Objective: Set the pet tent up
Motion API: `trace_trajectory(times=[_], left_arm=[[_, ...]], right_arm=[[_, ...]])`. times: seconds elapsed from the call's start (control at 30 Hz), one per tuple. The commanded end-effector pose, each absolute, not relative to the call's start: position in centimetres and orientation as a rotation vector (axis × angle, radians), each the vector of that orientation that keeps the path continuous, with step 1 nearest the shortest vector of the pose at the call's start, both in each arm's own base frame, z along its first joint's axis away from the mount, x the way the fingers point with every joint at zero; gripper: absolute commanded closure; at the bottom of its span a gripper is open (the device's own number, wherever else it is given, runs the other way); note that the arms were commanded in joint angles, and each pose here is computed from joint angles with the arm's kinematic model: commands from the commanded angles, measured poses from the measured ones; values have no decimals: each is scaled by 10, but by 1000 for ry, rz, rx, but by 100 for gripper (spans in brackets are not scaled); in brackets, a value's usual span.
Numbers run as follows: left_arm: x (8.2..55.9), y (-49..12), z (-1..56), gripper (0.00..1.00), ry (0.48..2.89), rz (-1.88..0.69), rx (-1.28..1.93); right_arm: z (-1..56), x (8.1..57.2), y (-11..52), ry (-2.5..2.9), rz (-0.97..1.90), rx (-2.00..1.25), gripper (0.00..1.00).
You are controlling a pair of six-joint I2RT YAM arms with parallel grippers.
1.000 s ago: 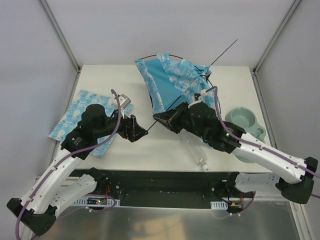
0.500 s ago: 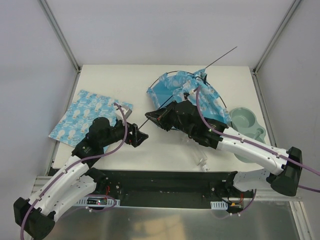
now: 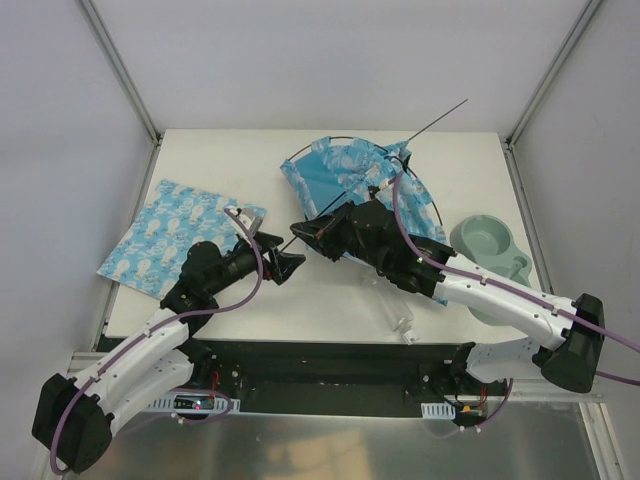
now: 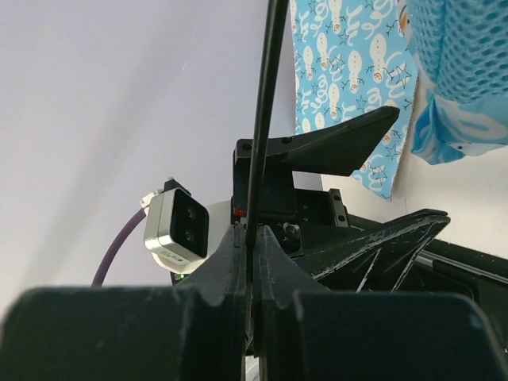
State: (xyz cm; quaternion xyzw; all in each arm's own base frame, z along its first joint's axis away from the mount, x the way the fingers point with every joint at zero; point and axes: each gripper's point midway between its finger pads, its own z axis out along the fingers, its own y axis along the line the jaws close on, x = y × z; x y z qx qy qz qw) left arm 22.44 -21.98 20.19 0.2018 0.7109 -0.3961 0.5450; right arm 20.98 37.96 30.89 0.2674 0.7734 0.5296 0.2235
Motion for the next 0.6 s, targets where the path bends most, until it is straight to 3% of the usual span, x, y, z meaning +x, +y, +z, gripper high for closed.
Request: trace_trajectory(times=[0.0,0.57], left_arm=[[230,-225,236,19,1487,-929,509],[237,-231,254,15,1425,-932,522]], right_arm=[[347,213,381,2030,1592,745,100],[376,218,378,1969,1686,754,100]])
